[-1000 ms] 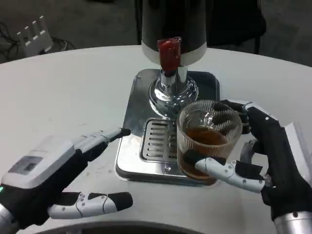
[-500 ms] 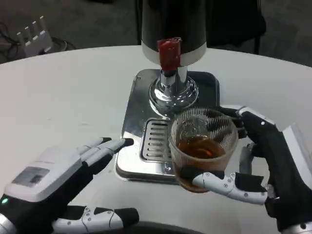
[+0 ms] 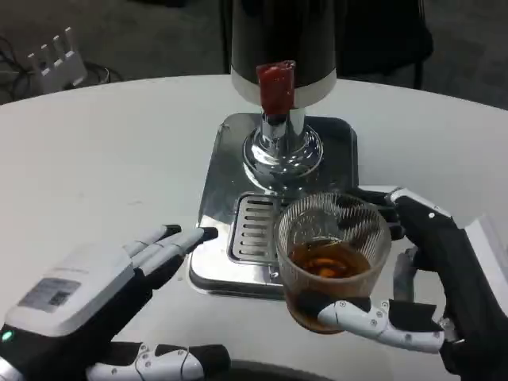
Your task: Grasp the cup under the faucet to collect the drink, then remove the cup.
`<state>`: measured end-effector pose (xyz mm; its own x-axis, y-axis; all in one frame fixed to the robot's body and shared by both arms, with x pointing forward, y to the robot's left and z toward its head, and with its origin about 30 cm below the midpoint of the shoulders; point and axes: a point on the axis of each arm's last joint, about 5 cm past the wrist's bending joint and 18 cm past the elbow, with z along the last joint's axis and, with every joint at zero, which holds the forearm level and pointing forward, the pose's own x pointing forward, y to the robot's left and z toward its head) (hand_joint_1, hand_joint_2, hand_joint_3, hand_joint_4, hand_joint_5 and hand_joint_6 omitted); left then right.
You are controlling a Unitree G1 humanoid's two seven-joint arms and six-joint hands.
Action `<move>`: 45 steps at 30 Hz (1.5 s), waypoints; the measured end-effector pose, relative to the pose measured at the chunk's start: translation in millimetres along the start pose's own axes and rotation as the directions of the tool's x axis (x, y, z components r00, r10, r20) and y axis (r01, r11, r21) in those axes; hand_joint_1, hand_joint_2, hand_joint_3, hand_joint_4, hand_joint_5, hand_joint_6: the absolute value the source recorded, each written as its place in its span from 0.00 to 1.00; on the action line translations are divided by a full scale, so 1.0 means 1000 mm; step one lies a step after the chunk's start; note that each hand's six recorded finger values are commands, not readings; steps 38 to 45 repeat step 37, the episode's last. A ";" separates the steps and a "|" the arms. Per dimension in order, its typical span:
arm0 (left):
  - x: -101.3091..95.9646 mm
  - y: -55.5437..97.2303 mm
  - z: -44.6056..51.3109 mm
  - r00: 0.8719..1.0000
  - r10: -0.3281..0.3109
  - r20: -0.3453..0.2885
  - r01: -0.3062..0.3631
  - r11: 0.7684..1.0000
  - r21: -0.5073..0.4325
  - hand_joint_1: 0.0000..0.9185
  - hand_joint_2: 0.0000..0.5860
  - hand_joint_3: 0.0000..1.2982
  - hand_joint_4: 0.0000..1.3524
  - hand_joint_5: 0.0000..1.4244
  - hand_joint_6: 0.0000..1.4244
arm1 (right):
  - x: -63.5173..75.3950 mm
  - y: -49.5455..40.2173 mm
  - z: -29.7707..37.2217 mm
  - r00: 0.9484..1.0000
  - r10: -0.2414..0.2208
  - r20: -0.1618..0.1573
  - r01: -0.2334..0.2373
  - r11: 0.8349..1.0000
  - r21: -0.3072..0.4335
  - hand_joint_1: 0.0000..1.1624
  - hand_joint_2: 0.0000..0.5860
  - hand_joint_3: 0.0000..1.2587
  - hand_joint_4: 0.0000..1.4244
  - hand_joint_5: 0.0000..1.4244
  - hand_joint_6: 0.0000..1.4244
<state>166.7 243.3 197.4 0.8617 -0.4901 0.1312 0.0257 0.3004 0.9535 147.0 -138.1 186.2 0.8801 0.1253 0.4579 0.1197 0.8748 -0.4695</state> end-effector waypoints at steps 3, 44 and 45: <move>0.000 0.000 -0.0005 1.000 0.001 -0.011 -0.001 1.000 -0.003 0.00 0.18 0.06 0.00 0.02 0.15 | -0.003 -0.0009 0.0028 1.000 0.006 0.012 -0.006 1.000 0.001 0.91 0.31 0.77 0.70 0.77 0.88; -0.009 -0.006 0.0034 0.999 -0.032 -0.026 0.032 0.999 -0.002 0.00 0.18 0.06 0.00 0.01 0.15 | -0.006 -0.0012 0.0040 0.999 0.030 0.018 -0.030 1.000 -0.001 0.91 0.31 0.78 0.70 0.76 0.88; -0.009 -0.006 0.0034 0.999 -0.032 -0.026 0.032 0.999 -0.002 0.00 0.18 0.06 0.00 0.01 0.15 | -0.006 -0.0012 0.0040 0.999 0.030 0.018 -0.030 1.000 -0.001 0.91 0.31 0.78 0.70 0.76 0.88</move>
